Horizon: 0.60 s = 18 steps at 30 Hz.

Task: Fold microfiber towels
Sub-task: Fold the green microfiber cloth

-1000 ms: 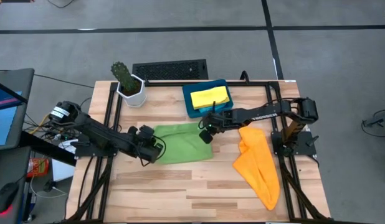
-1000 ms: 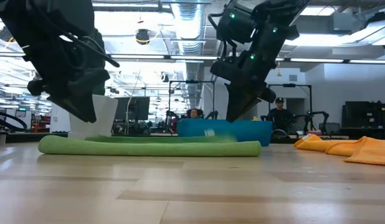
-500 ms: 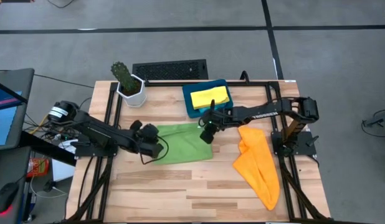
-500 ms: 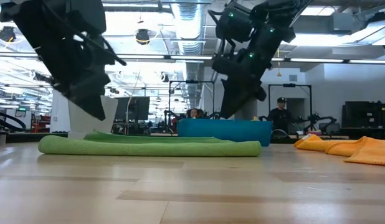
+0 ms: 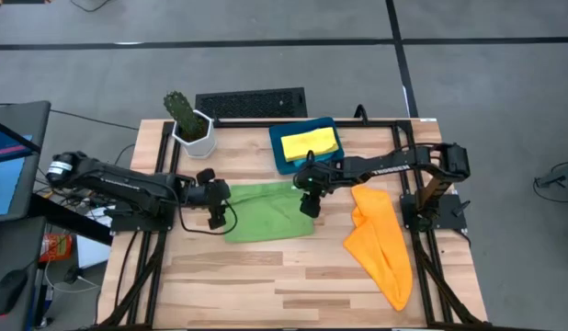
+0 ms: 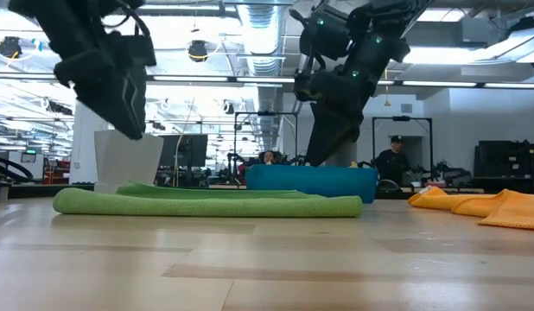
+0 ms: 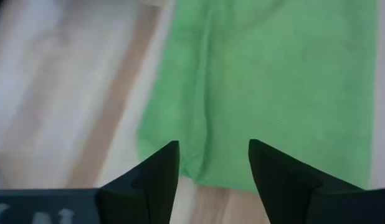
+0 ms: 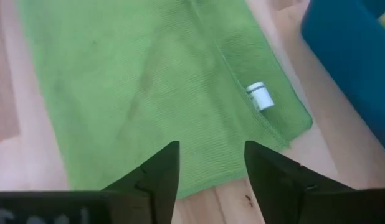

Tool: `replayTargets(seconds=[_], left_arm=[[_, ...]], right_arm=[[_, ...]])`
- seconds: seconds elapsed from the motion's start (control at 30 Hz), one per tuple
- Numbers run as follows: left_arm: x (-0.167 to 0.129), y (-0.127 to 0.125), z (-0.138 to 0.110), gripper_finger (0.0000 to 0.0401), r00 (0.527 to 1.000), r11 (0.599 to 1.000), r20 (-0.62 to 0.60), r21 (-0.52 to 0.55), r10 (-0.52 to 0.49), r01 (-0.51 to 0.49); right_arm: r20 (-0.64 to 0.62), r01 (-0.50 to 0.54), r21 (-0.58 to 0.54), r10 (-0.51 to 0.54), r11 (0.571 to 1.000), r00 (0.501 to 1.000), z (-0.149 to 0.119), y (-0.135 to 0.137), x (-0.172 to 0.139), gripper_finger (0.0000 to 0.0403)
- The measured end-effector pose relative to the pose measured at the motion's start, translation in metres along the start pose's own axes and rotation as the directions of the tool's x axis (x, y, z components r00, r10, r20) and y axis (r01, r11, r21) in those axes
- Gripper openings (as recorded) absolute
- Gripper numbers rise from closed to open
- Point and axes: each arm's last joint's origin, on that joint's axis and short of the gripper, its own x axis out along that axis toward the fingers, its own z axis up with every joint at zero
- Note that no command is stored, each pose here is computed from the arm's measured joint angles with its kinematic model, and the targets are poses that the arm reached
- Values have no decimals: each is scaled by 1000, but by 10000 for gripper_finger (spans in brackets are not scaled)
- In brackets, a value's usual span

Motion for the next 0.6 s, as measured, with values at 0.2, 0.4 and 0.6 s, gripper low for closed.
replayTargets(seconds=[0.2, 0.4, 0.6], left_arm=[[26, 3, -15, 186, 996, 996, -6, 38, -86, 86], [37, 9, -15, 185, 997, 989, -22, 126, -71, 73], [49, 13, -14, 185, 993, 979, -68, 177, -93, 104]], right_arm=[[-10, -15, -45, 14, 999, 1000, 0, -2, 3, 204], [-13, -17, -52, 17, 999, 1000, -1, -2, 3, 195], [-12, -17, -51, 16, 999, 1000, 0, -2, 2, 191]])
